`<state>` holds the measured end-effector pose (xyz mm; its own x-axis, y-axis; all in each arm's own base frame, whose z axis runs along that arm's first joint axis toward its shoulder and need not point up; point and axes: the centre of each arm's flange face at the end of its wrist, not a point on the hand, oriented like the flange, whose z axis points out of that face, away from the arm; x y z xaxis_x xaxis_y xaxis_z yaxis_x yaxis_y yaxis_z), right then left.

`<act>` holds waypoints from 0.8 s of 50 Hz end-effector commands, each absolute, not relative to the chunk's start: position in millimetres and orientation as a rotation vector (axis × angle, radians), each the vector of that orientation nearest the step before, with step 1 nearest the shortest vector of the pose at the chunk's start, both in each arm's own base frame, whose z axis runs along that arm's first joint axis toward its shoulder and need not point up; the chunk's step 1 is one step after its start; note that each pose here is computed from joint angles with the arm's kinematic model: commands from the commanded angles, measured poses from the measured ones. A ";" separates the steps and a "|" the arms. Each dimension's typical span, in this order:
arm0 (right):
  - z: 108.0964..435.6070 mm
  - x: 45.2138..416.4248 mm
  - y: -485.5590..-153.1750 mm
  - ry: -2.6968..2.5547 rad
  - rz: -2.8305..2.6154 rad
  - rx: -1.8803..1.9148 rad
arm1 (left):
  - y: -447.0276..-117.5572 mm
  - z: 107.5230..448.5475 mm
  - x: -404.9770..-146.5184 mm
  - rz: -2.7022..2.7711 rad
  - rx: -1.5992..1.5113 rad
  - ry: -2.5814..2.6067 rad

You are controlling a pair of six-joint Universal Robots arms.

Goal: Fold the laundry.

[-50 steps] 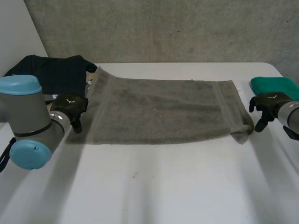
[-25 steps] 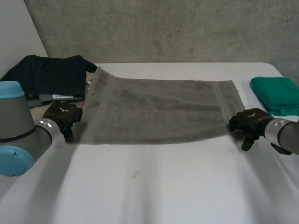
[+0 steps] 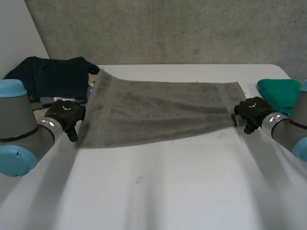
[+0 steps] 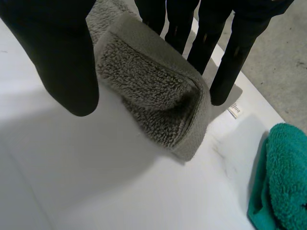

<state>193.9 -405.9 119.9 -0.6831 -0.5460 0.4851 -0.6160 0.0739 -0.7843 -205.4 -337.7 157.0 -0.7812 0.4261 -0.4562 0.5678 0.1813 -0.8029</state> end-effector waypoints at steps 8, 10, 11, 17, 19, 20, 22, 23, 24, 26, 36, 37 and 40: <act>139.3 182.8 -426.3 -2.180 1.819 1.054 | -336.6 156.1 -203.3 -1.653 0.977 2.318; 150.8 175.9 -427.7 -2.242 1.851 0.948 | -334.9 157.1 -203.1 -1.654 0.978 2.319; 153.7 173.3 -427.1 -2.270 1.851 0.911 | -334.1 157.4 -203.1 -1.653 0.980 2.320; 164.7 154.8 -416.4 -2.489 1.750 0.678 | -329.6 156.0 -200.9 -1.630 1.014 2.321; 164.2 152.0 -413.4 -2.535 1.716 0.646 | -328.8 153.1 -200.4 -1.615 1.035 2.322; 165.0 149.4 -411.6 -2.567 1.693 0.622 | -328.6 151.3 -199.9 -1.606 1.055 2.316; 164.9 145.4 -411.2 -2.593 1.673 0.589 | -328.5 149.1 -199.9 -1.596 1.077 2.311; 165.4 142.7 -412.0 -2.607 1.674 0.566 | -327.9 146.7 -200.0 -1.581 1.101 2.310; 165.3 141.4 -412.3 -2.612 1.673 0.554 | -327.6 145.5 -200.2 -1.575 1.111 2.310; 164.6 139.8 -412.6 -2.640 1.671 0.517 | -325.7 142.0 -202.6 -1.561 1.141 2.320; 162.7 141.9 -407.1 -2.723 1.658 0.477 | -321.3 130.3 -229.0 -1.576 1.247 2.343; 162.7 141.9 -407.1 -2.719 1.656 0.484 | -322.7 130.3 -229.4 -1.577 1.239 2.342; 161.7 141.9 -405.4 -2.712 1.645 0.519 | -325.6 130.5 -232.9 -1.578 1.223 2.343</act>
